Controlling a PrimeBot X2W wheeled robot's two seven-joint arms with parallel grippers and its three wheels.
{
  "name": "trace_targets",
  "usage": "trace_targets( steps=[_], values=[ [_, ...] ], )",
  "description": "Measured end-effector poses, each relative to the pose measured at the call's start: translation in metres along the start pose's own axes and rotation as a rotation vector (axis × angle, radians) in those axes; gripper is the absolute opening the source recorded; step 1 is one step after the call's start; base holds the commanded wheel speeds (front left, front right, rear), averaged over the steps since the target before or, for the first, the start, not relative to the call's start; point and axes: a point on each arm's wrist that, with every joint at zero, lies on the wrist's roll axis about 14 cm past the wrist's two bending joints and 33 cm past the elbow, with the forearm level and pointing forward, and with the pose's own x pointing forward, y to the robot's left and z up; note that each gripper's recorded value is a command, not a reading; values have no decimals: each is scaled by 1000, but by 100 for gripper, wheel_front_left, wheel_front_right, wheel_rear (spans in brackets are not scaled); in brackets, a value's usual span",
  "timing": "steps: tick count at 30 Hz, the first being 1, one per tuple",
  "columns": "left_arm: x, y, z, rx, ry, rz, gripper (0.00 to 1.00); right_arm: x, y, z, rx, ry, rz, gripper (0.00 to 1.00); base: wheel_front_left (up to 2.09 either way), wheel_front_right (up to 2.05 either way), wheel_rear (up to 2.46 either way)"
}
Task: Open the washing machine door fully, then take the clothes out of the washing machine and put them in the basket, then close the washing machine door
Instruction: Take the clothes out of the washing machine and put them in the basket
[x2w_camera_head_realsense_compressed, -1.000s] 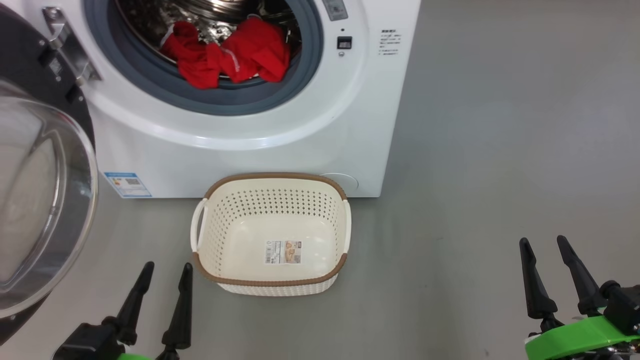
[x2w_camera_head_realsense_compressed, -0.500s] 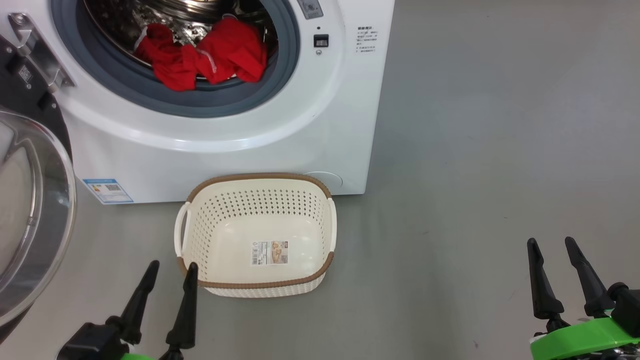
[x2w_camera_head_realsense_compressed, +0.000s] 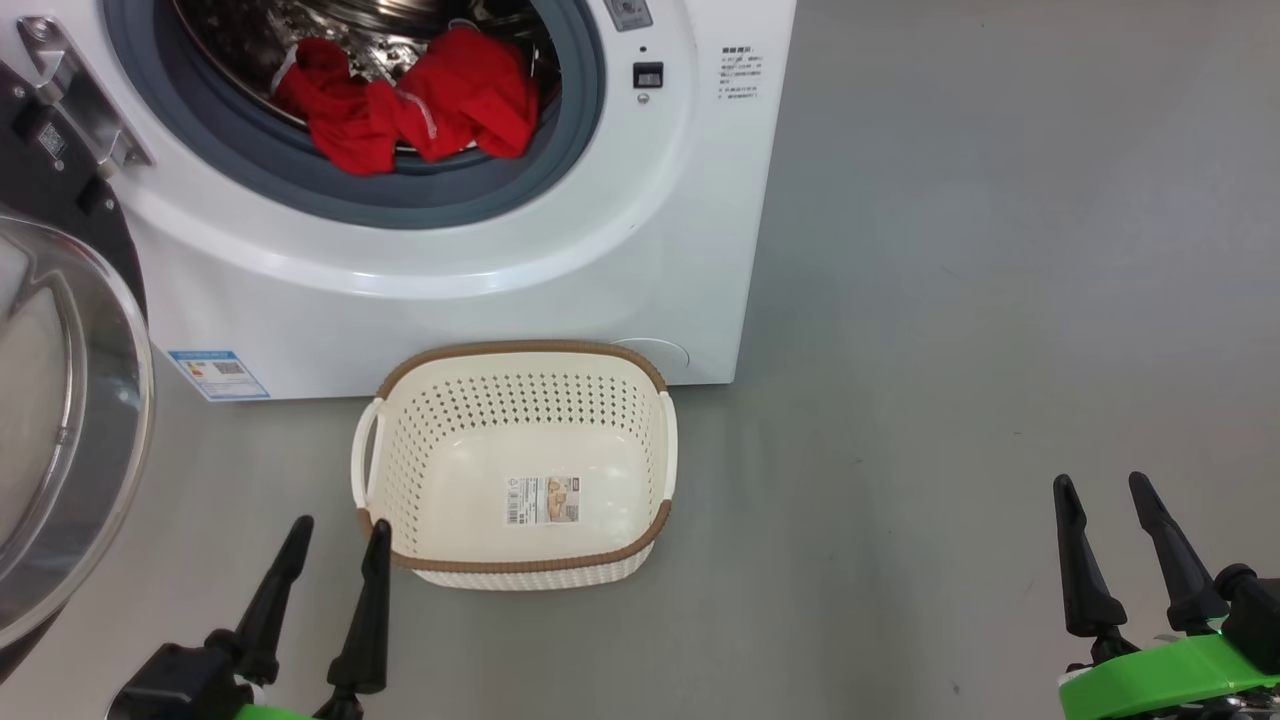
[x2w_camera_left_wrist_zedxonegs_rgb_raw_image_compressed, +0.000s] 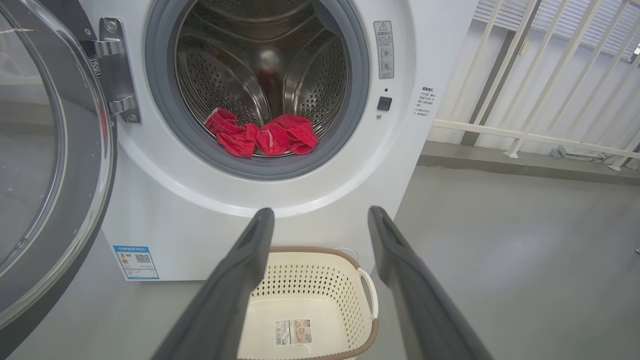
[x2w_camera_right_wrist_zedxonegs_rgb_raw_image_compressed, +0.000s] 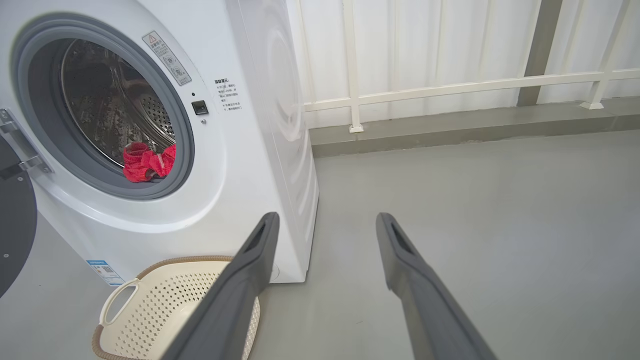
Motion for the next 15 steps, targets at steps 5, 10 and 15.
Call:
trace_targets(
  steps=[5, 10, 15],
  values=[
    [0, 0, 0, -9, -1, 2, 100, 0, 1, 0, 0, 1, 2, 100, 79, -88, 8],
    [0, 0, -1, -8, 3, 0, 100, 1, 1, -2, 0, 6, 3, 100, 137, -145, 7],
    [0, 2, -2, -11, 6, 4, 100, 3, 2, -3, 0, 9, 5, 100, 167, -171, 4]
  ],
)
